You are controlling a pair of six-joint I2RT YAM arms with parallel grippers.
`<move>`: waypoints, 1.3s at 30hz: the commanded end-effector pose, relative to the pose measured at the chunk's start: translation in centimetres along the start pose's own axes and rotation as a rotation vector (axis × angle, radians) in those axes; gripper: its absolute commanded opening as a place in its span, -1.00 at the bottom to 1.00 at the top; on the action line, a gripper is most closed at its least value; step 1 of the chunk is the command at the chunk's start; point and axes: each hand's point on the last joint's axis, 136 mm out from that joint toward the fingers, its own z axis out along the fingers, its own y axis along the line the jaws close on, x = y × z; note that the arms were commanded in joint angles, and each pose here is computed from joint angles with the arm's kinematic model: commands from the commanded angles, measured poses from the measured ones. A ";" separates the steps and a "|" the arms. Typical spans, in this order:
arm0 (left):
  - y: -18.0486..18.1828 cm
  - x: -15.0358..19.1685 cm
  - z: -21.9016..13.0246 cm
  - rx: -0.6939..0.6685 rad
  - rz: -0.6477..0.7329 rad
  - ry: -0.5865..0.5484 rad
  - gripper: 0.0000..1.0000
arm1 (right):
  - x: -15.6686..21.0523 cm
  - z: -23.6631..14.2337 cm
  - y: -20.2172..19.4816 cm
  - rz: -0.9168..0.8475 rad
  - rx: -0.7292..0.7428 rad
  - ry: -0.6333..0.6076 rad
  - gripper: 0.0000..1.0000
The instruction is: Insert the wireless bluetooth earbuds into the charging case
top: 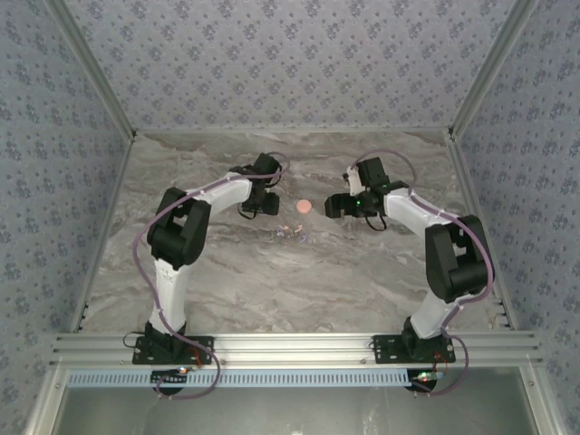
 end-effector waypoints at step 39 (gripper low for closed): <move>5.6 -2.1 -1.0 0.433 -0.242 0.021 -0.38 | -1.9 10.6 16.0 -0.058 -0.212 0.246 -0.74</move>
